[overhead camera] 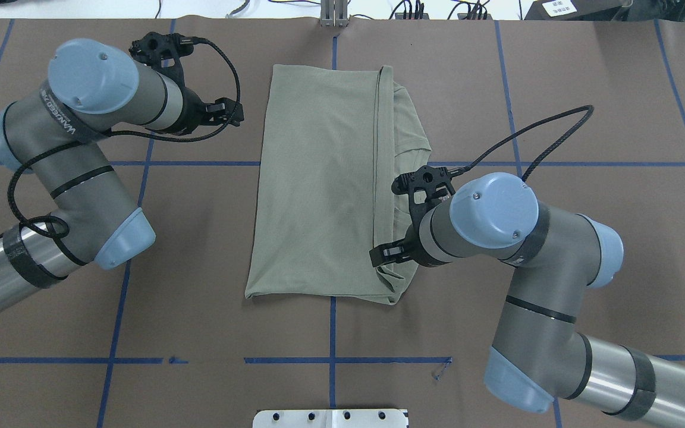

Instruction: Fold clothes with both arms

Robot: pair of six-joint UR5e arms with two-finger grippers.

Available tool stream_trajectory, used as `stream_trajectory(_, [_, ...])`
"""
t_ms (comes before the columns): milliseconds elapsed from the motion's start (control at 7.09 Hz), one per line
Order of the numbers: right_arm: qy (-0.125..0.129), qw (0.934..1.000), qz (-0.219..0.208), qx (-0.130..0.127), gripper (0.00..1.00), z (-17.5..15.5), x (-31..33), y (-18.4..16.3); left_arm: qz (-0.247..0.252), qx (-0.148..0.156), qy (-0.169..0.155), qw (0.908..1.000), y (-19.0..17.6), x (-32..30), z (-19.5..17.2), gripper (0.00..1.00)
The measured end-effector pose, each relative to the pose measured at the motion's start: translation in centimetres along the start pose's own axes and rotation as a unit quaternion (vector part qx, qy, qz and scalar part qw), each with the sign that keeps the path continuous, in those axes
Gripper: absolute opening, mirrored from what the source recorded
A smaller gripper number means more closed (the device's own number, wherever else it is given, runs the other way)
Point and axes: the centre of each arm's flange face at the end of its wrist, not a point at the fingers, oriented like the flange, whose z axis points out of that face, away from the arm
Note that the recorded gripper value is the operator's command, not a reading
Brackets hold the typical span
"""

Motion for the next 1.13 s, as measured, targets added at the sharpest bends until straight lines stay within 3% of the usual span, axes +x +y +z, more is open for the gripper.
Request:
stream_trajectory(141, [0.008, 0.9997, -0.022, -0.002, 0.83, 1.2, -0.4, 0.2, 0.0, 0.0, 0.0, 1.0, 0.1, -0.1, -0.1, 1.0])
stream_trajectory(282, [0.013, 0.9993, -0.033, -0.007, 0.58, 2.3, -0.6, 0.6, -0.001, -0.001, -0.001, 1.0, 0.1, -0.1, -0.1, 1.0])
stream_trajectory(423, [0.014, 0.9991, -0.039, -0.01, 0.47, 2.8, -0.8, 0.8, -0.001, -0.001, -0.001, 1.0, 0.1, -0.1, -0.1, 1.0])
stream_trajectory(1128, [-0.003, 0.9985, -0.053, -0.015, 0.44, 3.6, -1.4, 2.4, -0.001, -0.002, -0.002, 1.0, 0.2, -0.2, 0.0, 1.0])
